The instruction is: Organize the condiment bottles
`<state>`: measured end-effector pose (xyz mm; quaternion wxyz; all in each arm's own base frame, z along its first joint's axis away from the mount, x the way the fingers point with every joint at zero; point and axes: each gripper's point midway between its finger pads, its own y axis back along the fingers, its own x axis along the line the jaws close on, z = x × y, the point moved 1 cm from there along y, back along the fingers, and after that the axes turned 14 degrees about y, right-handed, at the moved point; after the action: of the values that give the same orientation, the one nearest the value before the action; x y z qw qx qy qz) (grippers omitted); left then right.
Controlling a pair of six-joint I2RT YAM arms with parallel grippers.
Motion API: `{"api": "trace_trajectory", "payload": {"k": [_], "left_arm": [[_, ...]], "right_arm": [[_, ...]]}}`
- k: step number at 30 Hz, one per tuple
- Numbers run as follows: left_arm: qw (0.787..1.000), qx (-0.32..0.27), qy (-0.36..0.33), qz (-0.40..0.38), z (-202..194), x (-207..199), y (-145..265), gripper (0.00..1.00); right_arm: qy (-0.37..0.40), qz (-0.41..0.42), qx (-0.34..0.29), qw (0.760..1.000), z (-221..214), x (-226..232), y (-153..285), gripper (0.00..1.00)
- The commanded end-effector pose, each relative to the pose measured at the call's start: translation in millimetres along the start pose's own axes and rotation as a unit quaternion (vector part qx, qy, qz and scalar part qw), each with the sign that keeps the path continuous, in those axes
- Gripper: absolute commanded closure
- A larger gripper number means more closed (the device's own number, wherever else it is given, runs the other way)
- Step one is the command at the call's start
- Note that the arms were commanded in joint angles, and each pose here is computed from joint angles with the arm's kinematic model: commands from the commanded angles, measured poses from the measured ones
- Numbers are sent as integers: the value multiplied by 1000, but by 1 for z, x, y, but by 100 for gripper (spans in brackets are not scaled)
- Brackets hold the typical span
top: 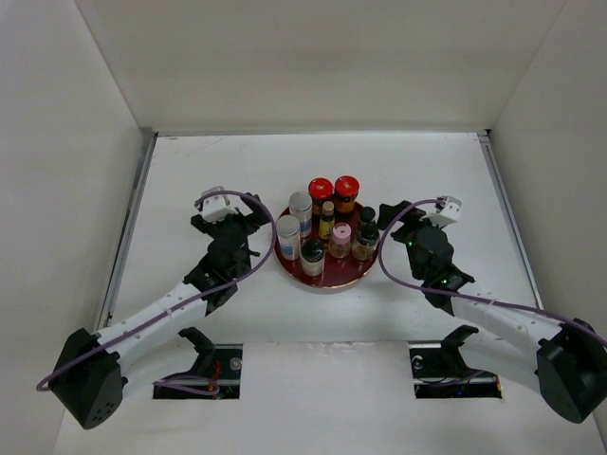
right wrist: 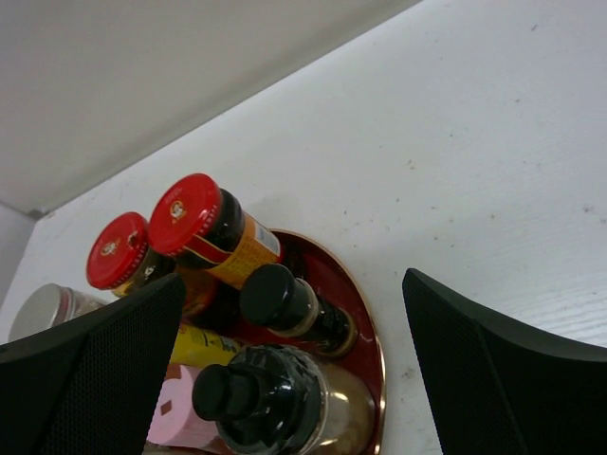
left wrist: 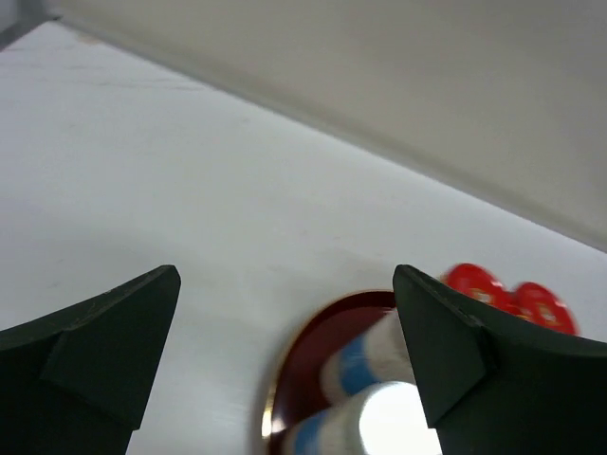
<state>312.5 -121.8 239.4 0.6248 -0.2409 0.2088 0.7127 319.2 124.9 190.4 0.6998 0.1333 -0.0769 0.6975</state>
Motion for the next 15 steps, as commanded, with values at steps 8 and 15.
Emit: {"api": "trace_trajectory", "payload": {"k": [8,15], "left_arm": [[991,52,43,118,-16,83,11,0],[992,66,33,102,-17,66,8,0]], "right_arm": [[7,-44,-45,998,31,-10,-2,0],[28,-45,-33,998,24,-8,-9,0]]}}
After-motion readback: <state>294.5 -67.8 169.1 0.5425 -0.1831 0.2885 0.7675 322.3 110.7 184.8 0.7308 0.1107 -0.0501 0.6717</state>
